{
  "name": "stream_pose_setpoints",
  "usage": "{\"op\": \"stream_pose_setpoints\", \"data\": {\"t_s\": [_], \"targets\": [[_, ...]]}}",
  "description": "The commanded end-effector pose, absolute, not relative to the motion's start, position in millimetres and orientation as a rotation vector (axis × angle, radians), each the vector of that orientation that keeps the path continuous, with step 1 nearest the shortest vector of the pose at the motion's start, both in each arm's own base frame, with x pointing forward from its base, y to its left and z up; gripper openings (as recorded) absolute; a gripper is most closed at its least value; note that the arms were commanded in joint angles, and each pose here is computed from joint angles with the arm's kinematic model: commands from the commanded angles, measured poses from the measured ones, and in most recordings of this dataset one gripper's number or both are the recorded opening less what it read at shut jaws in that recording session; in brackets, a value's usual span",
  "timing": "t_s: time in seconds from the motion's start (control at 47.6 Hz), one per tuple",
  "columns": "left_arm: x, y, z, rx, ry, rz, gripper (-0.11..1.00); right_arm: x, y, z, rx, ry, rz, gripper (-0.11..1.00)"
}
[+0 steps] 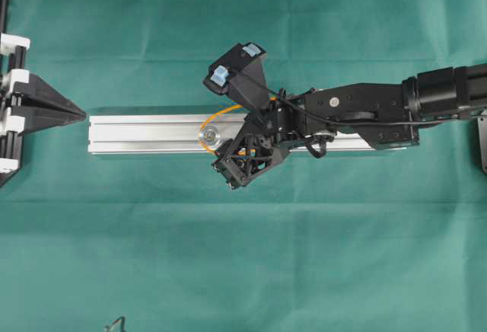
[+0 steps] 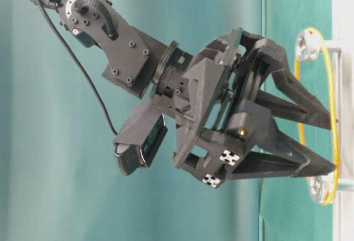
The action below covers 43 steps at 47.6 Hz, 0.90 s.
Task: Hook the rubber onto the shaft.
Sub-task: 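Open the right gripper to release the band onto the left knob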
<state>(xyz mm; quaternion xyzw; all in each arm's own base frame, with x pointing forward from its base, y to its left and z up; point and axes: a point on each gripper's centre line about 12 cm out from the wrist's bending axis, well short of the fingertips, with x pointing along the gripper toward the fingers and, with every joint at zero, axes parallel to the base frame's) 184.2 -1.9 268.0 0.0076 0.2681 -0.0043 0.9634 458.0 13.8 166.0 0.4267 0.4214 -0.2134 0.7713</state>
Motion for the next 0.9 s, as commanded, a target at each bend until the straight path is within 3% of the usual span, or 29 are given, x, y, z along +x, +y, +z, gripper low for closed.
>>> {"op": "stream_pose_setpoints", "data": {"t_s": [0.0, 0.231, 0.883], "targets": [[187.7, -2.1, 277.7, 0.018, 0.521, -0.009, 0.02, 458.4, 13.7, 190.9, 0.930, 0.860, -0.431, 0.82], [187.7, -2.1, 277.7, 0.018, 0.521, -0.009, 0.02, 452.8, 12.4, 208.3, 0.911, 0.850, -0.426, 0.82], [187.8, -2.0, 278.3, 0.020, 0.520, -0.009, 0.02, 415.0, -1.7, 302.9, 0.857, 0.743, -0.411, 0.82]]}}
